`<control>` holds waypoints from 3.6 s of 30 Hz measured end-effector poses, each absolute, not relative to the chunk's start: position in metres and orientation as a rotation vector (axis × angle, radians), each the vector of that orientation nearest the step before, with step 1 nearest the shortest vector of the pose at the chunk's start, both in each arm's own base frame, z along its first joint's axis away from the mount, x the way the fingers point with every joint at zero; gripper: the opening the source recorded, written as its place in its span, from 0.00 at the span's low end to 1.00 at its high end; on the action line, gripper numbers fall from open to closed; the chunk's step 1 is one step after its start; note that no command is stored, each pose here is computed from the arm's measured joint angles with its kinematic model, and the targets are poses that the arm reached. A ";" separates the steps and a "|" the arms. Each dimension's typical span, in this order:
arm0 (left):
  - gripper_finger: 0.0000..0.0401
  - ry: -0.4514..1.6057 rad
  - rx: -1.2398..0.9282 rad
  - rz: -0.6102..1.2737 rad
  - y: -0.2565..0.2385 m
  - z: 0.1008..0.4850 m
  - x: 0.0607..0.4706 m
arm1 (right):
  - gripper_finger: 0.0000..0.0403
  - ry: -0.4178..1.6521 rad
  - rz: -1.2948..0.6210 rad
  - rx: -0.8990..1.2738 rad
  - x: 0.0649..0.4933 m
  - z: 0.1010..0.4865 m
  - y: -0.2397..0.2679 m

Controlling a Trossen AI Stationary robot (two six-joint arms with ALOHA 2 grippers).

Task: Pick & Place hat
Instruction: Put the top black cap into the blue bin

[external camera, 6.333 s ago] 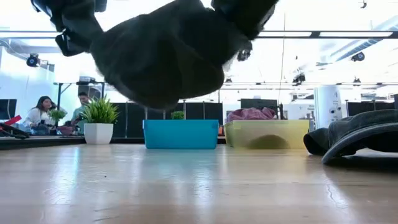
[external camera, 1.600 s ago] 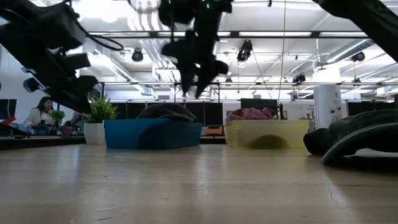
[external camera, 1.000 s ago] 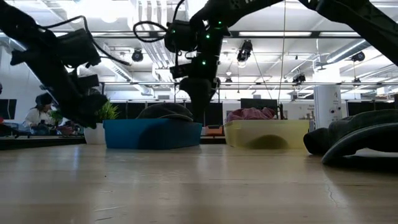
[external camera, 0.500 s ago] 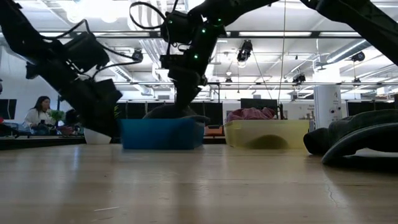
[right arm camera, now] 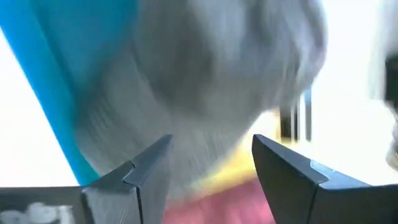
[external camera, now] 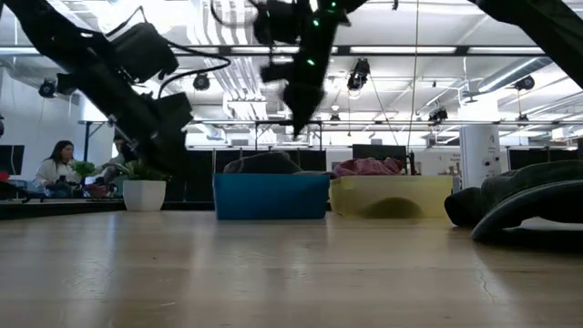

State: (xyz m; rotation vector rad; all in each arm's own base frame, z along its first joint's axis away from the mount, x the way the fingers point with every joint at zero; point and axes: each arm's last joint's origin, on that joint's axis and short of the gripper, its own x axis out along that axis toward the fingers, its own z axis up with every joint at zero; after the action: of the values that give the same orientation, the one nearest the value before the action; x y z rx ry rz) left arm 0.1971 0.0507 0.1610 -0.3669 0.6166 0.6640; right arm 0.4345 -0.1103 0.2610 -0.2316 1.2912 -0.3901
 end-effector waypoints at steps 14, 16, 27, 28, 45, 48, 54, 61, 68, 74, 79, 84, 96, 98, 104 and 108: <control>0.34 0.648 -0.384 0.636 0.051 0.129 0.202 | 0.53 1.401 -0.245 -0.410 0.429 0.218 -0.120; 0.34 0.635 -0.395 0.612 0.051 0.125 0.207 | 0.53 1.397 -0.217 -0.405 0.430 0.217 -0.117; 0.34 0.657 -0.420 0.552 0.056 0.111 0.238 | 0.53 1.252 -0.044 -0.184 0.445 0.206 -0.101; 0.34 0.654 -0.424 0.542 0.056 0.112 0.242 | 0.53 1.218 -0.044 -0.171 0.449 0.209 -0.101; 0.34 0.610 -0.432 0.513 0.056 0.126 0.247 | 0.53 1.499 -0.352 -0.147 0.418 0.231 -0.130; 0.34 0.610 -0.433 0.514 0.056 0.126 0.247 | 0.53 1.520 -0.335 -0.147 0.413 0.226 -0.137; 0.34 0.611 -0.434 0.511 0.056 0.126 0.247 | 0.53 1.557 -0.193 -0.206 0.410 0.214 -0.134; 0.34 0.627 -0.450 0.501 0.055 0.122 0.247 | 0.53 1.501 -0.128 -0.195 0.419 0.221 -0.123; 0.34 0.644 -0.511 0.500 0.054 0.110 0.250 | 0.53 1.434 -0.048 -0.044 0.424 0.215 -0.112; 0.34 0.602 -0.506 0.506 0.054 0.116 0.252 | 0.53 1.404 -0.015 -0.080 0.431 0.213 -0.095; 0.34 0.585 -0.510 0.490 0.054 0.120 0.257 | 0.53 1.413 0.017 -0.019 0.433 0.201 -0.088; 0.34 0.564 -0.513 0.492 0.055 0.122 0.258 | 0.53 1.343 0.062 0.070 0.447 0.193 -0.078; 0.34 0.536 -0.522 0.504 0.056 0.125 0.262 | 0.53 1.260 0.012 0.113 0.458 0.212 -0.074; 0.34 0.536 -0.521 0.503 0.056 0.126 0.262 | 0.53 1.283 0.009 0.113 0.454 0.215 -0.075; 0.34 0.526 -0.506 0.494 0.056 0.130 0.263 | 0.53 1.431 0.020 0.106 0.439 0.215 -0.073; 0.34 0.508 -0.473 0.494 0.056 0.138 0.261 | 0.53 1.450 0.002 0.078 0.424 0.240 -0.073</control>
State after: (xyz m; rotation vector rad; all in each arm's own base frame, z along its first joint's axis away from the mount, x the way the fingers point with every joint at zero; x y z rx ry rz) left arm 0.2614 0.0564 0.1379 -0.4727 0.5080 0.4937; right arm 0.4235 -0.0726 0.2397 0.0781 1.4500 0.0017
